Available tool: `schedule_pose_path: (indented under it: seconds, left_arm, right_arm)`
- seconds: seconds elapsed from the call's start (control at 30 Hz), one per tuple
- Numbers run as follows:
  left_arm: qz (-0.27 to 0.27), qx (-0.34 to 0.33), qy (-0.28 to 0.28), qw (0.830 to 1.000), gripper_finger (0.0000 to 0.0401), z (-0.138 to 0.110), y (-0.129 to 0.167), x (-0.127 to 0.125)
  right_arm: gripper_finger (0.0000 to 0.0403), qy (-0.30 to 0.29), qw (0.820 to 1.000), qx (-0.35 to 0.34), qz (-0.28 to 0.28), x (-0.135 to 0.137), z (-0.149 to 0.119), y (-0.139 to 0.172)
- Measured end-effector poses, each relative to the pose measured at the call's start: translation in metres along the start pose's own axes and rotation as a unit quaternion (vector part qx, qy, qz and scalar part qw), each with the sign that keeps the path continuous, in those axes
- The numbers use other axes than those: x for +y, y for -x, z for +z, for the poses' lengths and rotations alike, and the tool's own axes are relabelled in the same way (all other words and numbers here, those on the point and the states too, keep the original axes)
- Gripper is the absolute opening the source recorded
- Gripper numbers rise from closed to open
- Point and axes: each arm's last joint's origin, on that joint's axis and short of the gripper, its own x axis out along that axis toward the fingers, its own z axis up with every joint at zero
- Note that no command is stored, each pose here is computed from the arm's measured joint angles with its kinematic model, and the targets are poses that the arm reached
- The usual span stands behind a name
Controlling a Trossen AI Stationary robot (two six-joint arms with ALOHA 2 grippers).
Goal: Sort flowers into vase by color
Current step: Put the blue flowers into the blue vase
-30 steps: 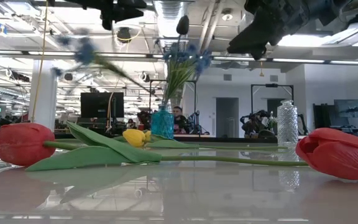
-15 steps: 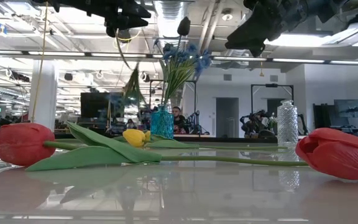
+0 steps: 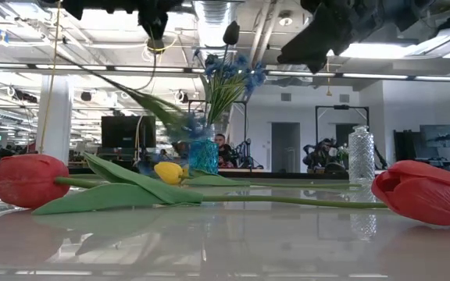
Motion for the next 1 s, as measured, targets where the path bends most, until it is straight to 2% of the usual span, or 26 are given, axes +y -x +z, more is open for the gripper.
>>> schedule_pose_path:
  seconds: [0.27, 0.37, 0.57, 0.73, 0.87, 1.0]
  left_arm:
    - [-0.124, 0.054, -0.008, 0.991, 0.0157, -0.017, -0.024, -0.027]
    - [-0.151, 0.105, 0.005, 0.983, 0.0157, -0.032, -0.034, -0.035]
    - [-0.112, 0.233, 0.039, 0.965, 0.0157, -0.070, -0.052, -0.039]
    - [-0.089, 0.301, 0.087, 0.946, 0.0157, -0.094, -0.065, -0.036]
    - [-0.070, 0.344, 0.108, 0.930, 0.0157, -0.111, -0.071, -0.031]
    - [-0.072, 0.360, 0.092, 0.926, 0.0157, -0.121, -0.077, -0.027]
  right_arm:
    - [0.0137, 0.017, 0.999, 0.012, 0.038, 0.020, -0.021, -0.051]
    - [0.0137, 0.023, 0.998, 0.033, 0.051, 0.026, -0.033, -0.067]
    - [0.0137, 0.024, 0.996, 0.063, 0.055, 0.029, -0.046, -0.083]
    - [0.0137, 0.023, 0.996, 0.067, 0.054, 0.028, -0.050, -0.087]
    - [0.0137, 0.024, 0.997, 0.050, 0.055, 0.029, -0.047, -0.088]
    - [0.0137, 0.037, 0.997, 0.029, 0.057, 0.029, -0.043, -0.088]
